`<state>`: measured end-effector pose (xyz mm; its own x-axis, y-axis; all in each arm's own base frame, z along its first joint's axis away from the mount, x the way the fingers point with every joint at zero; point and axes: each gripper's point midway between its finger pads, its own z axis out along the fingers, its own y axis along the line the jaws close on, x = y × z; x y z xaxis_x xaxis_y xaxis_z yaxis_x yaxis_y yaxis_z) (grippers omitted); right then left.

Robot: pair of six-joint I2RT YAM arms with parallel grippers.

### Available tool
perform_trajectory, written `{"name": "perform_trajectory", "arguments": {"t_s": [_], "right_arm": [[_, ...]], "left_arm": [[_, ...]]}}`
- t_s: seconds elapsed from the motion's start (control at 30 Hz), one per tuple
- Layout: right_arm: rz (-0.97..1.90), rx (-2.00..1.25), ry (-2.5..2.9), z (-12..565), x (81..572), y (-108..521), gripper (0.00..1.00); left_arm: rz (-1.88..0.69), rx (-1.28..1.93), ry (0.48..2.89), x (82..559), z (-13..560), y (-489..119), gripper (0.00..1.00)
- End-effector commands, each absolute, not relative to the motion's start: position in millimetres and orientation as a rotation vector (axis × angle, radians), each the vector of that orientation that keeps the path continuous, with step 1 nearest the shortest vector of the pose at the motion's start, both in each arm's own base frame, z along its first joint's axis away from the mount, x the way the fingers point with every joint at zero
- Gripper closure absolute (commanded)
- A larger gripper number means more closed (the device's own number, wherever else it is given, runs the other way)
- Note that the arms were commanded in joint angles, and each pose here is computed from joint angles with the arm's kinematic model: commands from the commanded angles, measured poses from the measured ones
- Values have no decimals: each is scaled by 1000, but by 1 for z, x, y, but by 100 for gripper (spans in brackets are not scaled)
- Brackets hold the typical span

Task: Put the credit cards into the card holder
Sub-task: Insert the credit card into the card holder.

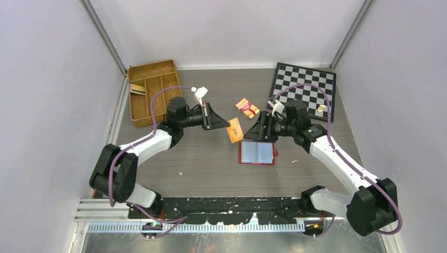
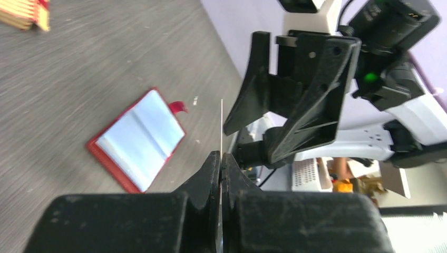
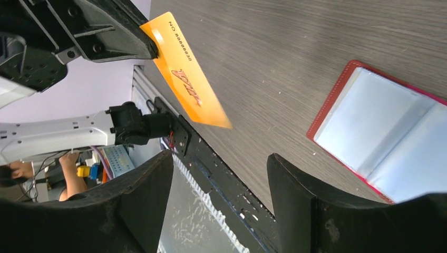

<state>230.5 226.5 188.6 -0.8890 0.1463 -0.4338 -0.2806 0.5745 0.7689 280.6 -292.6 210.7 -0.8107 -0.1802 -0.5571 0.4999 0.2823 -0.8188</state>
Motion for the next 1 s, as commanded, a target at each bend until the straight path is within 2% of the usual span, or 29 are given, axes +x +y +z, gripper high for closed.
{"name": "perform_trajectory", "arguments": {"t_s": [0.0,0.13,0.53,0.63,0.73,0.77,0.83,0.87,0.9,0.97], "right_arm": [[1381,-216,2272,220,223,241,31],[1392,-246,2260,224,219,245,35],[1427,-229,2216,230,228,252,58],[1447,-228,2203,232,227,254,70],[1424,-210,2200,229,228,251,89],[1399,-194,2206,227,230,249,97],[1260,-112,2250,212,239,236,99],[1193,-70,2288,202,242,229,99],[1143,-37,2323,192,244,221,99],[1088,31,2396,170,245,208,100]], "left_arm": [[-1760,470,1794,260,254,-308,100],[-1780,494,1798,254,252,-313,100],[-1803,568,1846,239,242,-324,100],[-1796,566,1861,240,240,-325,100],[-1750,584,1899,241,232,-328,99],[-1704,579,1949,243,223,-328,92],[-1516,566,2059,251,200,-326,66],[-1417,556,2118,253,187,-323,56],[-1342,545,2167,253,176,-320,50],[-1264,484,2232,256,159,-316,43]]}}
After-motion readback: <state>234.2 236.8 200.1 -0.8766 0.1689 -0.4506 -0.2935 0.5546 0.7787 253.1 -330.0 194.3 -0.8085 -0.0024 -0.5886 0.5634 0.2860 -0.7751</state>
